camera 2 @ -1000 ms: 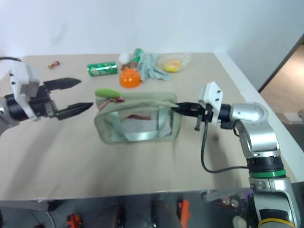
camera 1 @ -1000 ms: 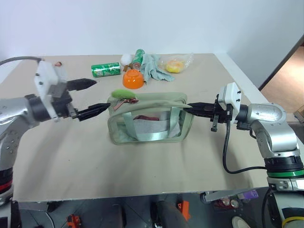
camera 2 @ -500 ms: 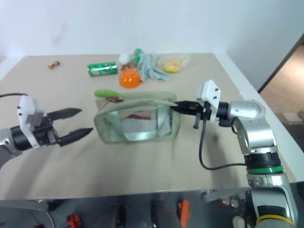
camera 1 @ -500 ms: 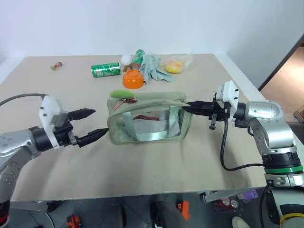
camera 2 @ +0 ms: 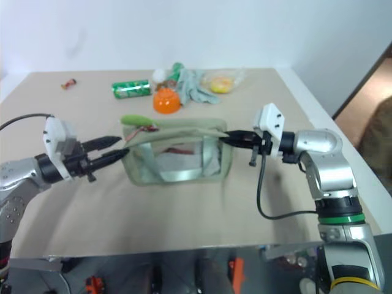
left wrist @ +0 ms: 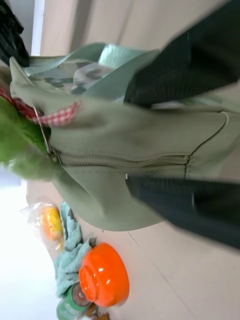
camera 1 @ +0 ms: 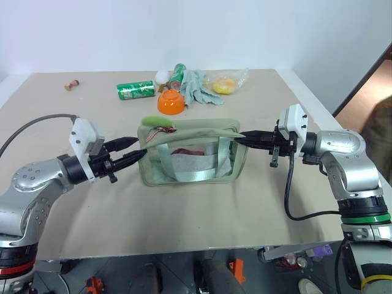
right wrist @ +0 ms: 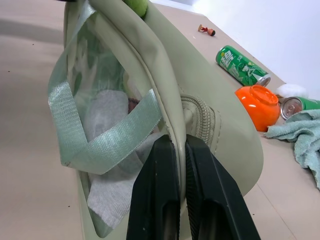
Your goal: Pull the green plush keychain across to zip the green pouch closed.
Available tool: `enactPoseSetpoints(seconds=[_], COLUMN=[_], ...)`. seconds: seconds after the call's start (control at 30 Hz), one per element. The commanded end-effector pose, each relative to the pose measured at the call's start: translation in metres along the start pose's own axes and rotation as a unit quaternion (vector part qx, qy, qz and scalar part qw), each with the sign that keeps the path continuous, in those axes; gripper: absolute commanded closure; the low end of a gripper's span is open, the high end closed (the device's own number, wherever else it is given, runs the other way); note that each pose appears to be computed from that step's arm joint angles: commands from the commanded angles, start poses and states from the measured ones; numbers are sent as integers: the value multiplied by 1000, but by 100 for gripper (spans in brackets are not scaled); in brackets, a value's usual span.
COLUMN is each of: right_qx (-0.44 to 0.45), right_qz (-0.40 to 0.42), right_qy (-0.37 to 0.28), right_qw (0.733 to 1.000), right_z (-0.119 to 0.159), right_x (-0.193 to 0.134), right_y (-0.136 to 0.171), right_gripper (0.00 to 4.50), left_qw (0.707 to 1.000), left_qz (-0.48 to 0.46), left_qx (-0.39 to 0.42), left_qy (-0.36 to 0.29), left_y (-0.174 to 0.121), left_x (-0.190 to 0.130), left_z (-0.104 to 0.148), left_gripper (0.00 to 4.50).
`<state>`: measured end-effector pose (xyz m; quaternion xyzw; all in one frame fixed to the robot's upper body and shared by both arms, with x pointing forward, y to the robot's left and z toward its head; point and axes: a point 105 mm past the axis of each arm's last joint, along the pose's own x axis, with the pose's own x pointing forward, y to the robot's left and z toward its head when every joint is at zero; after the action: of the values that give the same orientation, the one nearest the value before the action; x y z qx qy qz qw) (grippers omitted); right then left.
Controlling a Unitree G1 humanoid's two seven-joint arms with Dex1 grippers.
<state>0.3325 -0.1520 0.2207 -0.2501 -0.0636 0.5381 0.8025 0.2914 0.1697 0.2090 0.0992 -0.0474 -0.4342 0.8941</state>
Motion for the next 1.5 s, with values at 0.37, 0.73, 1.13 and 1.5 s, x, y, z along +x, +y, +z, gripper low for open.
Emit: enactPoseSetpoints(seconds=[0.37, 0.73, 1.13, 1.5], right_qx=[40, 87, 44, 43], right_qz=[19, -12, 49, 104], right_qy=[-1, 6, -121, -155], right_qw=[999, 996, 990, 982], right_z=[9, 29, 112, 130], right_x=[-8, -33, 34, 83], right_y=[6, -26, -16, 20], right_gripper=[375, 6, 6, 6], left_qw=[1000, 1000, 1000, 1000], left_qz=[-10, -8, -11, -11], left_qx=[14, 8, 6, 0], left_qy=[-23, -12, -9, -13], left_y=[-6, -10, -15, -22], left_x=[8, 5, 9, 12], left_z=[10, 5, 2, -1], left_gripper=[450, 450, 450, 450])
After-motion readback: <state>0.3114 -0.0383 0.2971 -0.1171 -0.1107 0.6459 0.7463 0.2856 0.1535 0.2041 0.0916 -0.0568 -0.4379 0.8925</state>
